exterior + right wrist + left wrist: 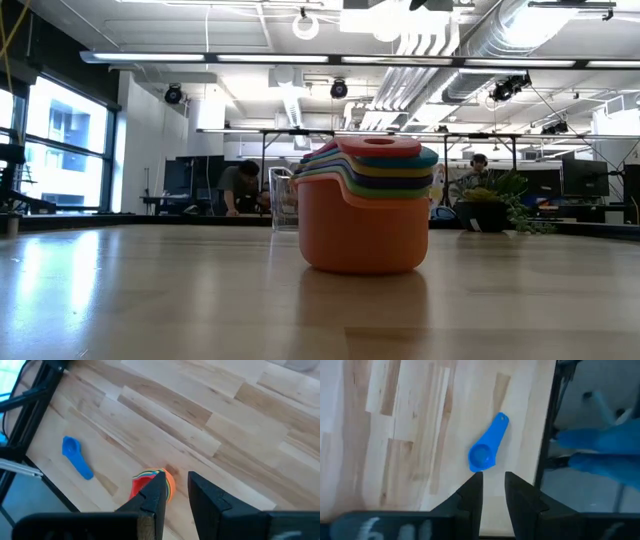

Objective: Nest measuring cups in basket
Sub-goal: Stack the blue measuring cup on top of the red measuring cup

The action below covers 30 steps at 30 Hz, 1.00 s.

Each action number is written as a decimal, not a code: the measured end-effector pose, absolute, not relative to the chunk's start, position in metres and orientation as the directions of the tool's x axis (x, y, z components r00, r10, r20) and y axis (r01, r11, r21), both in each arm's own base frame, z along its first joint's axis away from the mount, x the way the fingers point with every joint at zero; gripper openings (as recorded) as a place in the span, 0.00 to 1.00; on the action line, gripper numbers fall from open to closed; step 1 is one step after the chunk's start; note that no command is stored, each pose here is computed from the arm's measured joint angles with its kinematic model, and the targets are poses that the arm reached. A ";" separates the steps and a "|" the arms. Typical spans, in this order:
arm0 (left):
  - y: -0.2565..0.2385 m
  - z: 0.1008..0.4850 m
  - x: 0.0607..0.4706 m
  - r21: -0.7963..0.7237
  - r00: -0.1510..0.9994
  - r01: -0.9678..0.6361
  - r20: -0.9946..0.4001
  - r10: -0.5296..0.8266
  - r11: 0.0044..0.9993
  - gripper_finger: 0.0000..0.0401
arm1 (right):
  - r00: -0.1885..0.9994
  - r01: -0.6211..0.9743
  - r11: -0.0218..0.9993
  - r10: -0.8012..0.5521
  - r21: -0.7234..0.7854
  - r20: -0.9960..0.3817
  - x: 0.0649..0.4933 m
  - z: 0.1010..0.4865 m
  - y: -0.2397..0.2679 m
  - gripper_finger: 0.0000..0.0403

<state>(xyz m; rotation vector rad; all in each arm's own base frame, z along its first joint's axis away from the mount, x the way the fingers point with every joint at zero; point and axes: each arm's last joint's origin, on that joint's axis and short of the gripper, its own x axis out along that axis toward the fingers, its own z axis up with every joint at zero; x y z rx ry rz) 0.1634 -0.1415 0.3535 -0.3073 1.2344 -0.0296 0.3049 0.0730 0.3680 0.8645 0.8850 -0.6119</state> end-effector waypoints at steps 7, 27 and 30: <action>-0.171 0.333 0.166 -0.120 0.323 -0.043 -0.941 -0.100 0.992 0.16 | 0.513 0.783 0.463 -0.102 0.416 -0.852 0.305 0.368 0.076 0.18; -0.181 0.218 0.159 -0.095 0.275 0.027 -0.956 -0.099 0.995 0.15 | 0.525 0.790 0.430 -0.108 0.436 -0.844 0.306 0.369 0.076 0.18; -0.180 0.210 0.159 -0.081 0.302 0.063 -0.948 -0.097 0.995 0.15 | 0.526 0.792 0.430 -0.117 0.434 -0.843 0.306 0.369 0.075 0.18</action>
